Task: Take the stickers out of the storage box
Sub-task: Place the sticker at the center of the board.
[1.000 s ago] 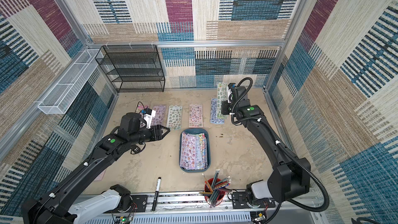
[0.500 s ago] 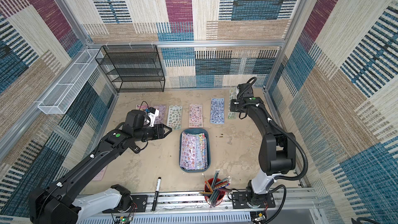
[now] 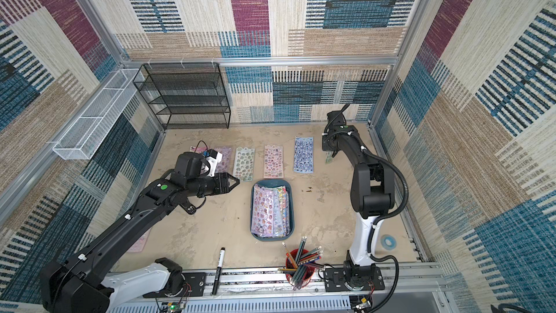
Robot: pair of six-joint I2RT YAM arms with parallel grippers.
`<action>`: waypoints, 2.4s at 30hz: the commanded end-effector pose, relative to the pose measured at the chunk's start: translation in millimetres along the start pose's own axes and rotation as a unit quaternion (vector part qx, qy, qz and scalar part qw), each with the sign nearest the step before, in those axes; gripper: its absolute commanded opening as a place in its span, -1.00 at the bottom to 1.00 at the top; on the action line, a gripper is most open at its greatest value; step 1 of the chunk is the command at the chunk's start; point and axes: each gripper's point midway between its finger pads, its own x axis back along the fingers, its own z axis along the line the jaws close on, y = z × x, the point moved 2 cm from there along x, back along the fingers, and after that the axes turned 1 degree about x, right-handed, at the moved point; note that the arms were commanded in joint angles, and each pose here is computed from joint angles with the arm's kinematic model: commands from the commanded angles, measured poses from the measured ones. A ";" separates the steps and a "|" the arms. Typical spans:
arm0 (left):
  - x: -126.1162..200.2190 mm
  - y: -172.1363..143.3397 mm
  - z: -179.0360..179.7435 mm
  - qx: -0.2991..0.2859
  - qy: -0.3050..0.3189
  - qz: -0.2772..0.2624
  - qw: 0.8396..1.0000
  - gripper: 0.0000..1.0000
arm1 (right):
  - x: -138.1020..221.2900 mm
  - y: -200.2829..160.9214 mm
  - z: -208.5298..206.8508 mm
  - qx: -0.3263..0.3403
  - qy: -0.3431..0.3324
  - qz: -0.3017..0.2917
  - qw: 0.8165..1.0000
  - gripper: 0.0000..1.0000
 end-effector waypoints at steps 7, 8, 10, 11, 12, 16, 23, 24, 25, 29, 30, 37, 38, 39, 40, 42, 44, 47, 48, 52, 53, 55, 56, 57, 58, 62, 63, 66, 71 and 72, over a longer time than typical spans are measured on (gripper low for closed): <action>-9.3 -1.5 7.1 -0.004 0.015 0.011 1.000 0.12 | -31.3 -2.3 25.8 0.031 0.060 0.047 0.997 -1.00; -10.6 -1.5 6.7 -0.003 0.013 0.013 1.000 0.11 | -34.5 -4.4 28.3 0.034 0.062 0.050 0.996 -1.00; -12.6 0.0 5.9 -0.002 0.012 0.016 1.000 0.11 | -38.8 -6.0 33.8 0.037 0.070 0.053 0.995 -1.00; -13.4 0.3 5.5 -0.002 0.011 0.017 1.000 0.10 | -39.8 -6.5 37.2 0.039 0.075 0.053 0.995 -1.00; -13.6 1.3 4.8 -0.001 0.011 0.017 1.000 0.10 | -40.0 -6.6 41.0 0.040 0.082 0.053 0.994 -1.00; -15.2 3.6 4.1 0.002 0.011 0.017 1.000 0.10 | -42.3 -11.1 50.0 0.042 0.093 0.058 0.993 -1.00; -19.7 2.0 5.0 0.007 0.009 0.023 1.000 0.09 | -43.3 -19.6 60.6 0.042 0.107 0.065 0.991 -1.00; -20.1 1.7 5.0 0.008 0.008 0.024 1.000 0.09 | -43.7 -22.4 60.9 0.040 0.108 0.068 0.991 -1.00; -20.5 1.5 4.9 0.008 0.008 0.025 1.000 0.09 | -43.0 -25.0 61.0 0.036 0.110 0.070 0.991 -1.00; -21.1 2.1 5.3 0.010 0.007 0.022 1.000 0.08 | -36.8 -31.8 69.0 0.015 0.142 0.068 0.987 -1.00; -21.6 2.5 5.3 0.010 0.006 0.021 1.000 0.08 | -36.2 -32.0 66.6 0.011 0.136 0.067 0.988 -1.00; -21.9 0.9 3.7 0.010 0.000 0.025 1.000 0.08 | -36.3 -20.2 36.6 0.012 0.082 0.063 0.995 -1.00; -22.0 0.0 4.6 0.011 0.002 0.025 1.000 0.07 | -37.1 -18.5 33.4 0.014 0.079 0.064 0.995 -1.00; -21.6 -1.2 5.1 0.011 0.002 0.025 1.000 0.08 | -38.4 -16.1 29.4 0.022 0.069 0.065 0.995 -1.00; -21.0 -1.0 5.4 0.012 0.002 0.023 1.000 0.08 | -40.6 -16.2 25.8 0.030 0.057 0.068 0.996 -1.00; -20.7 -2.6 6.7 0.012 0.004 0.024 1.000 0.08 | -45.1 -17.3 20.5 0.048 0.038 0.079 0.995 -1.00; -21.5 -3.5 7.9 0.013 0.006 0.026 1.000 0.08 | -49.6 -20.6 18.4 0.063 0.030 0.090 0.994 -1.00; -22.3 -2.4 7.5 0.014 0.006 0.026 1.000 0.08 | -57.9 -32.0 20.3 0.080 0.036 0.113 0.990 -1.00; -22.9 -1.9 6.9 0.014 0.006 0.027 1.000 0.07 | -60.8 -36.3 21.3 0.084 0.039 0.120 0.988 -1.00; -24.4 0.8 3.5 0.014 0.000 0.030 0.999 0.07 | -68.2 -44.6 12.0 0.092 0.007 0.135 0.987 -1.00; -25.0 1.0 3.2 0.013 -0.001 0.031 0.999 0.07 | -69.7 -46.4 10.7 0.095 0.003 0.138 0.986 -1.00; -26.4 2.2 3.3 0.013 0.000 0.031 0.999 0.07 | -72.2 -48.8 10.5 0.097 0.003 0.140 0.985 -1.00; -27.3 2.3 2.7 0.012 0.000 0.033 0.999 0.07 | -72.8 -49.0 10.6 0.098 0.002 0.139 0.985 -1.00; -28.2 2.6 2.9 0.014 0.000 0.034 0.999 0.06 | -74.9 -51.1 10.2 0.098 0.001 0.142 0.985 -1.00; -28.8 2.9 2.7 0.014 -0.001 0.035 0.999 0.06 | -76.4 -52.9 9.2 0.101 -0.005 0.145 0.984 -1.00; -30.2 3.2 3.2 0.015 0.000 0.036 0.999 0.06 | -81.4 -58.1 0.7 0.104 -0.031 0.149 0.983 -0.57; -30.4 3.4 3.6 0.015 0.001 0.035 0.999 0.06 | -81.9 -58.3 -0.2 0.104 -0.034 0.147 0.983 -0.43; -31.5 4.2 3.0 0.016 0.000 0.036 0.999 0.06 | -81.2 -57.3 -4.0 0.101 -0.049 0.140 0.984 -0.22; -31.6 7.1 -2.6 0.015 -0.012 0.037 0.999 0.05 | -79.0 -54.7 -12.0 0.096 -0.076 0.133 0.984 -0.02; -30.8 8.1 -3.6 0.014 -0.013 0.035 0.999 0.05 | -77.1 -52.9 -13.9 0.094 -0.081 0.129 0.984 0.04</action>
